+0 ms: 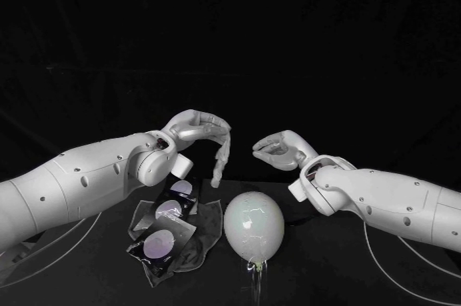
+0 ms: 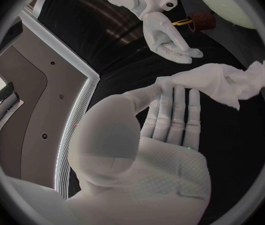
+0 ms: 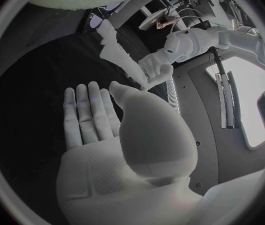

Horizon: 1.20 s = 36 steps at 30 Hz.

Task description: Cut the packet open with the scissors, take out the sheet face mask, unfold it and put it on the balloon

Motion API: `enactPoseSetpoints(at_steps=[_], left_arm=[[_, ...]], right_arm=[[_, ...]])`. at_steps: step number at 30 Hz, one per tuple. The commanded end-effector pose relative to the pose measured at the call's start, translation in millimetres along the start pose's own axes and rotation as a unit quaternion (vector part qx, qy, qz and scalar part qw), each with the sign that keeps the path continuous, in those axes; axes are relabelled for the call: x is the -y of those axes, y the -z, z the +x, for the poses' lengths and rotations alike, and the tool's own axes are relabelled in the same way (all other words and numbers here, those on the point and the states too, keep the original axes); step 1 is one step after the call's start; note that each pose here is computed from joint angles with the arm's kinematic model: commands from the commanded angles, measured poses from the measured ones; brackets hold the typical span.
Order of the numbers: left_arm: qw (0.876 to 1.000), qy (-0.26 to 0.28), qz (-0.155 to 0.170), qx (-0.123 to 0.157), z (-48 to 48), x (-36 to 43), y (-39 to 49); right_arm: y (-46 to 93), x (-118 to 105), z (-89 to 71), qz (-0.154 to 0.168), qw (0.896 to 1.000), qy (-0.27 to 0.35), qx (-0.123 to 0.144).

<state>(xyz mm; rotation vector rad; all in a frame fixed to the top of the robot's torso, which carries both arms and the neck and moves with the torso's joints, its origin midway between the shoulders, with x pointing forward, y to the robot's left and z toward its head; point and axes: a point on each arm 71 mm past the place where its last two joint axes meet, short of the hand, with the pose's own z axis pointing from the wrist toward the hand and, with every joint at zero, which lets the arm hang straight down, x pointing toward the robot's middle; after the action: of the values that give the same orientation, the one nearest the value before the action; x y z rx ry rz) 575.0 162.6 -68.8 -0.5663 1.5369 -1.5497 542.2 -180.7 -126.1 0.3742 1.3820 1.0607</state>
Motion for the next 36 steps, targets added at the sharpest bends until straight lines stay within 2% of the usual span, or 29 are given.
enactPoseSetpoints(at_steps=[1, 9, 20, 28, 36], left_arm=[[0.999, 0.001, 0.019, -0.045, 8.5, 5.2, 0.2], [0.999, -0.004, 0.02, -0.047, 7.8, 5.7, 2.7], [0.998, -0.003, 0.025, -0.056, 13.4, 7.6, 2.9], [0.998, -0.005, 0.025, -0.051, 12.8, 7.8, 3.2], [0.998, -0.004, 0.027, -0.052, 13.1, 8.1, 3.6]], right_arm=[[-3.3, -6.4, 5.4, -0.025, 0.999, -0.028, 0.009], [-12.1, -13.9, 21.8, -0.044, 0.999, -0.02, -0.012], [-14.1, -22.6, 40.0, -0.072, 0.995, -0.005, -0.066], [-14.8, -25.0, 45.9, -0.078, 0.993, -0.006, -0.083], [-14.5, -23.0, 46.1, -0.077, 0.993, -0.007, -0.084]])
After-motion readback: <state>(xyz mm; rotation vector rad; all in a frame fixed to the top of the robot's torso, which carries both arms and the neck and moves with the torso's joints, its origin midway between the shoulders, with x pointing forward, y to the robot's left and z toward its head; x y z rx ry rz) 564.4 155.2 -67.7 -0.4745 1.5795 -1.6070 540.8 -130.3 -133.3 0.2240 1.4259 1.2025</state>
